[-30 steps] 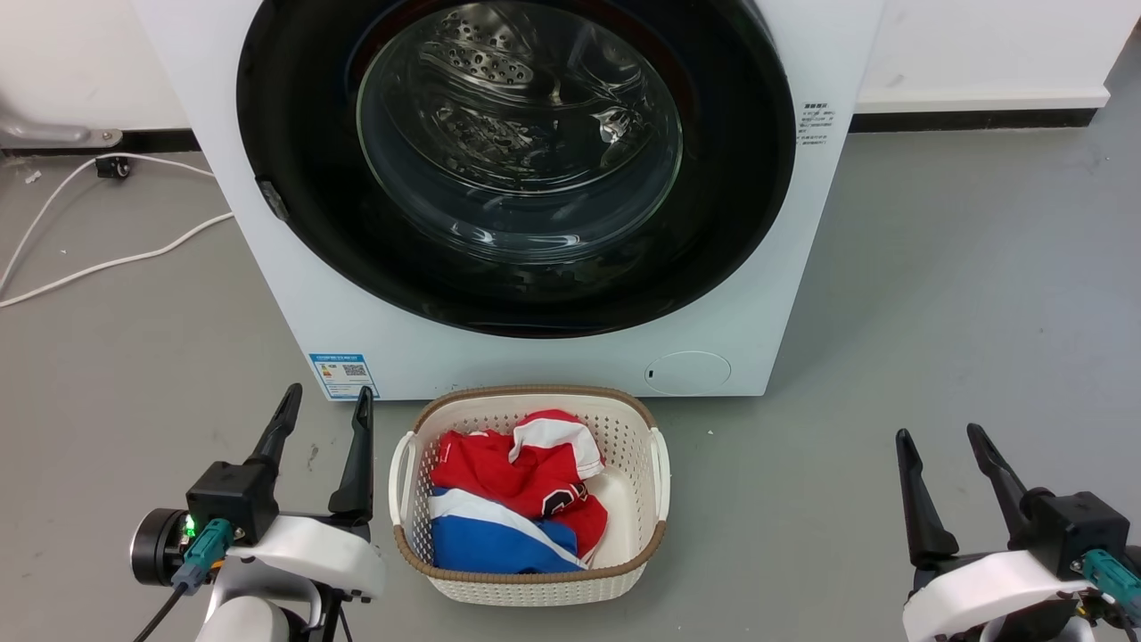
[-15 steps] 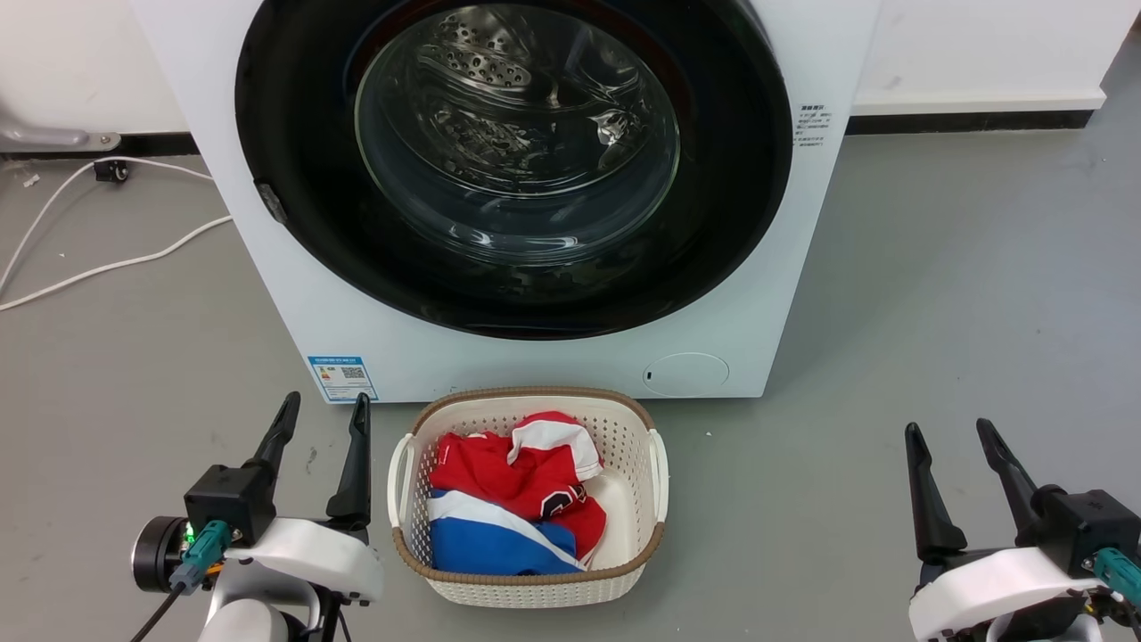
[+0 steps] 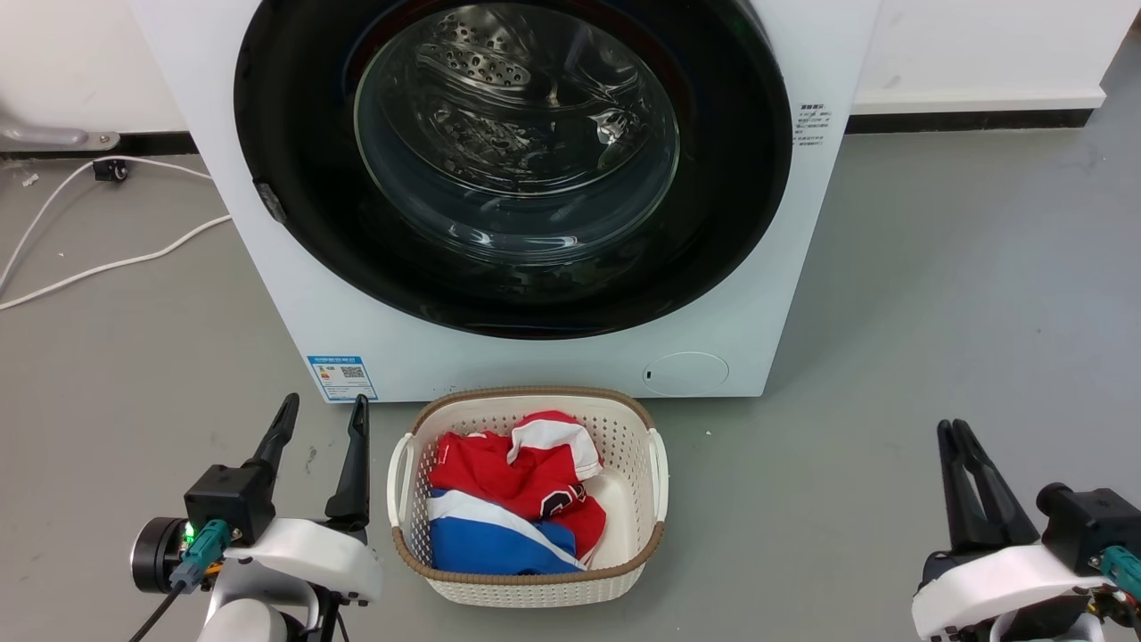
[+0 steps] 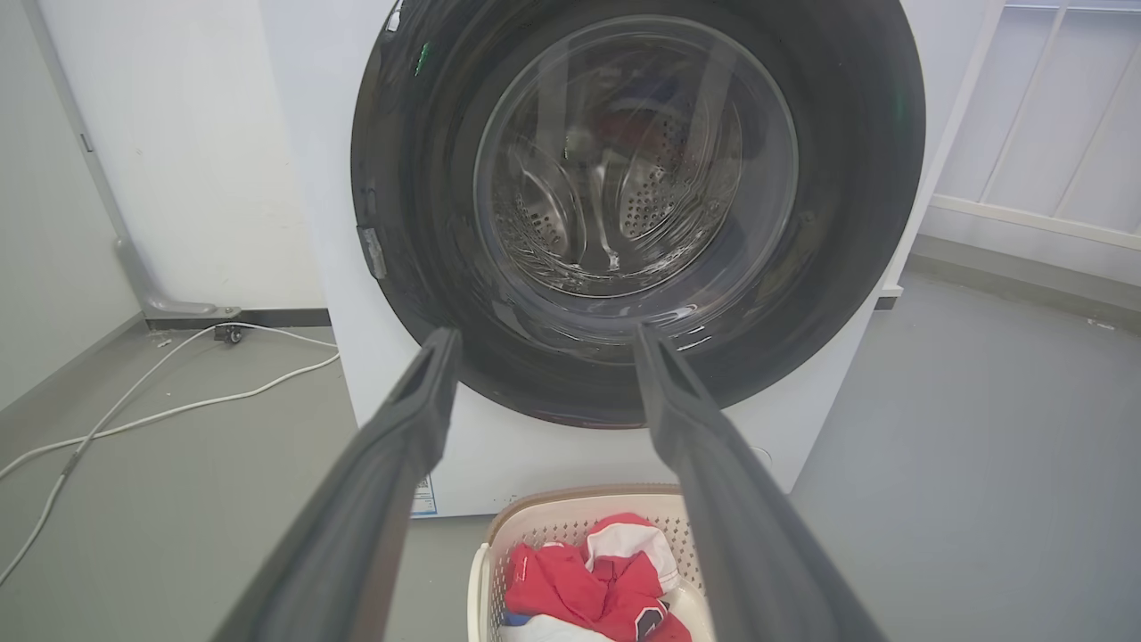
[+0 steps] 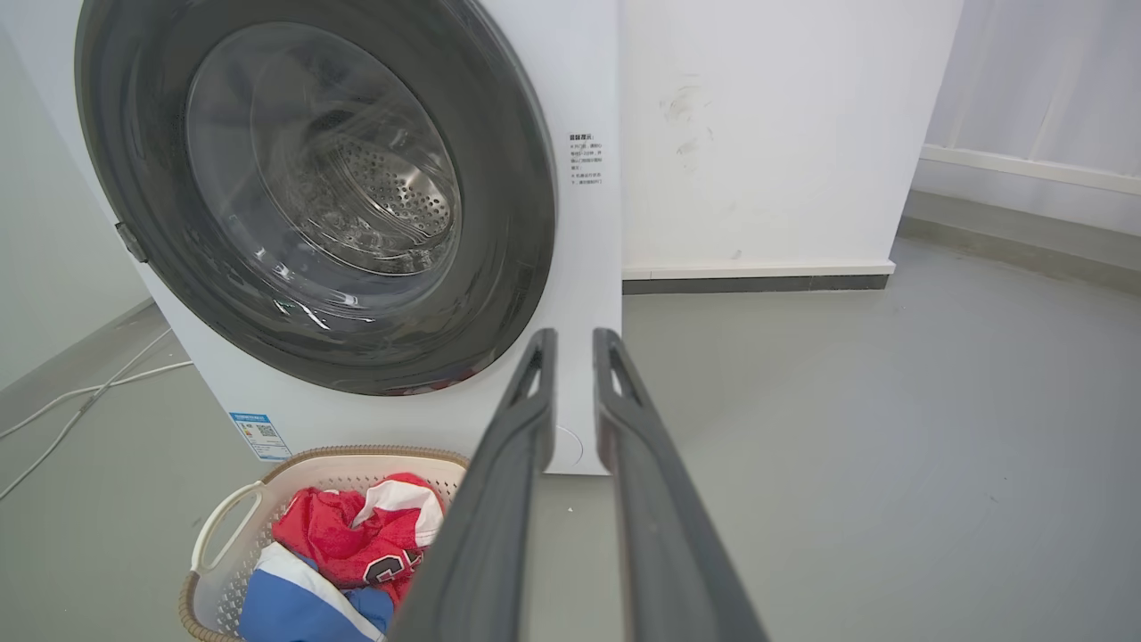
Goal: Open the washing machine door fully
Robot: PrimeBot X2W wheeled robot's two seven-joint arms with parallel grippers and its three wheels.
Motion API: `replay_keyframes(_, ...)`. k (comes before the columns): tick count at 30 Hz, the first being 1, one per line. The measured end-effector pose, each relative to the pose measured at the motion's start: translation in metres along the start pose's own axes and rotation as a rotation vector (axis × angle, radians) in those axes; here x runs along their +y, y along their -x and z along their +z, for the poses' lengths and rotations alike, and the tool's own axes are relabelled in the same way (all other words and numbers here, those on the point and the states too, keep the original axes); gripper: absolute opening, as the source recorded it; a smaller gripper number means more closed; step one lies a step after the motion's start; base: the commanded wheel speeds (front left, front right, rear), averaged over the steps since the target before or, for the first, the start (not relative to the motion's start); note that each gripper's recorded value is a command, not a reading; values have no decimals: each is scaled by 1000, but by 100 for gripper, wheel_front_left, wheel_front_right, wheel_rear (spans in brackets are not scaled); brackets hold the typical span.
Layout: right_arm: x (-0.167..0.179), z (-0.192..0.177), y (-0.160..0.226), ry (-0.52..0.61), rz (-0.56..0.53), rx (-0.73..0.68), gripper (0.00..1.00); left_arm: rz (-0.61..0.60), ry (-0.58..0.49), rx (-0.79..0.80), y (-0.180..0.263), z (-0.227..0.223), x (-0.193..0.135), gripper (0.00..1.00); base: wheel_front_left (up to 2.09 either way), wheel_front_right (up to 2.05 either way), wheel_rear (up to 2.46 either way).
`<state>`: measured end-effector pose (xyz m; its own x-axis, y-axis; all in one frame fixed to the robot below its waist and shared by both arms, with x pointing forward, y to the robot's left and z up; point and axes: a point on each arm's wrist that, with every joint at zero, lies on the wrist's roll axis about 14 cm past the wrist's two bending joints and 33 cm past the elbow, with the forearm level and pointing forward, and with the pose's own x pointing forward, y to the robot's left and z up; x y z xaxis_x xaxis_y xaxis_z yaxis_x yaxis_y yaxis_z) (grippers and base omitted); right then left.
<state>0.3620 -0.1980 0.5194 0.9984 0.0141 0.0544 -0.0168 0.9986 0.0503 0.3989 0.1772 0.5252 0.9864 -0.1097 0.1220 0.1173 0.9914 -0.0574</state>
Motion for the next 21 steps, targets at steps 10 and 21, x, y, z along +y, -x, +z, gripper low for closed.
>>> replay_keyframes(10, -25, 0, -6, -628, -119, -53, 0, 6, 3, 2, 0, -1, 1, 100, 0, 0, 0)
replay_keyframes(21, -60, 14, -44, -1376, -153, -156, 0, 3, 9, 9, -13, -6, 2, 100, 0, 0, 0)
